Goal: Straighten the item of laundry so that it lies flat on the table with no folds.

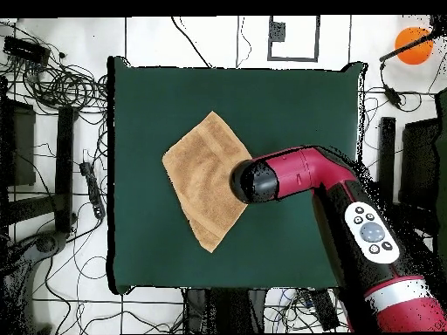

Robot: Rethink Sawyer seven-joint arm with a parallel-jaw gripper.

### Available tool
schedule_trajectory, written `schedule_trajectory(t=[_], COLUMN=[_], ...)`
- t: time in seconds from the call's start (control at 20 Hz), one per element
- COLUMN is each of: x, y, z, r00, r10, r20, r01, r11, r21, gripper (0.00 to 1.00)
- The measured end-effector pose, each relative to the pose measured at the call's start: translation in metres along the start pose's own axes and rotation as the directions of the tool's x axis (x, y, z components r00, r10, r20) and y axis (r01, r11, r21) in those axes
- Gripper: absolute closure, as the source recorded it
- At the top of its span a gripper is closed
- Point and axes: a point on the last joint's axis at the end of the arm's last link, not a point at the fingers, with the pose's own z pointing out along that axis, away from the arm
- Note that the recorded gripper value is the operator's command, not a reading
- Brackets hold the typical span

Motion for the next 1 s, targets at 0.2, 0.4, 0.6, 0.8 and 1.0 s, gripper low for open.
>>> schedule_trajectory(t=[0.2,0.4,0.6,0.8,1.0], x=[0.001,0.002,0.004,0.01,0.013], y=[-0.001,-0.002,-0.004,-0.007,-0.008], z=[0.001,0.002,0.003,0.01,0.014], r00=[1.0,1.0,1.0,1.0,1.0], r10=[-0.006,-0.005,0.0,0.009,0.013], r20=[-0.001,-0.002,-0.003,-0.01,-0.015], r01=[0.006,0.005,0.0,-0.009,-0.013], r11=[1.0,1.0,1.0,1.0,1.0], r21=[0.005,0.005,0.004,-0.006,-0.013], gripper=[1.0,1.0,1.0,1.0,1.0])
